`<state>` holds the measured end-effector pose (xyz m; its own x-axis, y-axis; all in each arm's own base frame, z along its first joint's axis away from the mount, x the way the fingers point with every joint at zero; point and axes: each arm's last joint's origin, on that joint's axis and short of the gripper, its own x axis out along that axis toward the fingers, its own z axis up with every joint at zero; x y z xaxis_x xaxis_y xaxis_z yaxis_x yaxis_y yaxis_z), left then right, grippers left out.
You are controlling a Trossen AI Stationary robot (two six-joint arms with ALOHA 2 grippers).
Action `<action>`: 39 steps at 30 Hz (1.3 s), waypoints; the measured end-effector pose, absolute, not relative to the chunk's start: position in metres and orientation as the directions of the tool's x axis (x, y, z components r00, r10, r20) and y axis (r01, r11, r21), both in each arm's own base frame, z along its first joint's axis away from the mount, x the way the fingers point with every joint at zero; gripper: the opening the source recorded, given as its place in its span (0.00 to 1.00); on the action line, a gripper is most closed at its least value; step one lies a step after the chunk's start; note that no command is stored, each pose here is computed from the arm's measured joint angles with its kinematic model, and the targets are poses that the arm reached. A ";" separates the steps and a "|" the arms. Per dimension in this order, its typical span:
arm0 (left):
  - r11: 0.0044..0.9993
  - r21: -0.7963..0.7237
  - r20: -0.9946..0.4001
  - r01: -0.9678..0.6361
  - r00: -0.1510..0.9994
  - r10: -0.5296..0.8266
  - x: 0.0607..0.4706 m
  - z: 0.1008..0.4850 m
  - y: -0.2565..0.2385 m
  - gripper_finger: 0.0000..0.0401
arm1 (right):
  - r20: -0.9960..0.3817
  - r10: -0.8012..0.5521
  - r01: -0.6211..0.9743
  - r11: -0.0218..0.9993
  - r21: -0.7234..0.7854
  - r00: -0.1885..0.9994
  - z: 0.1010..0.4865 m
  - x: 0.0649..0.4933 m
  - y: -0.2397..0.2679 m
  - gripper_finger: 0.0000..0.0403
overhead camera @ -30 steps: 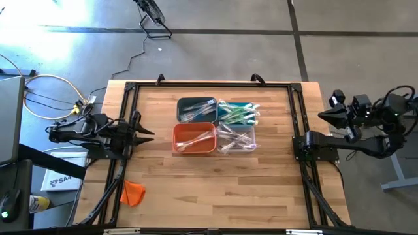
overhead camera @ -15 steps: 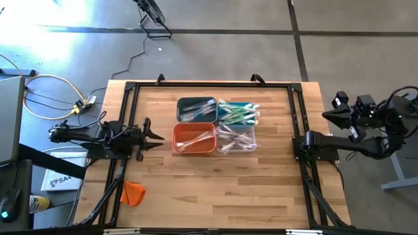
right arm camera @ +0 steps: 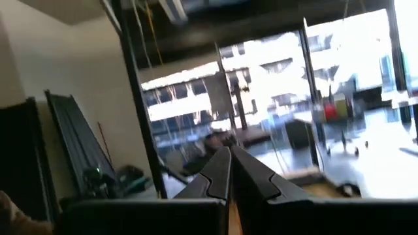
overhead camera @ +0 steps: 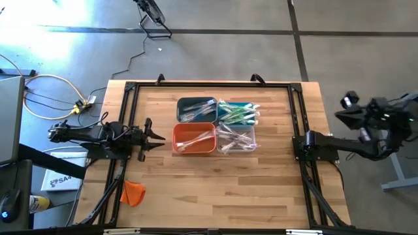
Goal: Pick & Place Toothbrushes
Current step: Return to Home Position
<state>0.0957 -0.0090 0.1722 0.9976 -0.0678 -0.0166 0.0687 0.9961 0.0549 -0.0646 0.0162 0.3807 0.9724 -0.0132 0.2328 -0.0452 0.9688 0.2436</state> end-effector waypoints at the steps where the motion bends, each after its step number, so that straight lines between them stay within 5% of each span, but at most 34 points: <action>1: 0.996 0.050 -0.016 0.069 0.998 -0.068 0.096 0.172 -0.009 0.23 | 0.271 -0.005 -0.057 0.973 0.222 0.963 0.379 -0.072 0.018 0.02; 12: 0.997 0.049 -0.018 0.065 0.998 -0.064 0.096 0.172 -0.009 0.23 | 0.244 -0.230 0.181 0.961 0.208 0.942 0.364 -0.056 0.012 0.02; 25: 0.997 0.048 -0.019 0.065 0.998 -0.064 0.096 0.172 -0.009 0.23 | 0.297 -0.134 0.101 0.987 0.123 0.945 0.329 0.008 0.000 0.02; 39: 0.997 0.048 -0.020 0.065 0.998 -0.064 0.096 0.171 -0.009 0.23 | 0.340 -0.190 0.148 0.978 0.147 0.921 0.235 0.078 -0.017 0.02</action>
<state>0.0958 -0.0089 0.1714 0.9977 -0.0640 -0.0204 0.0649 0.9968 0.0475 0.0781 -0.0169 0.2348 0.9212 -0.1898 0.3397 0.1475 0.9781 0.1465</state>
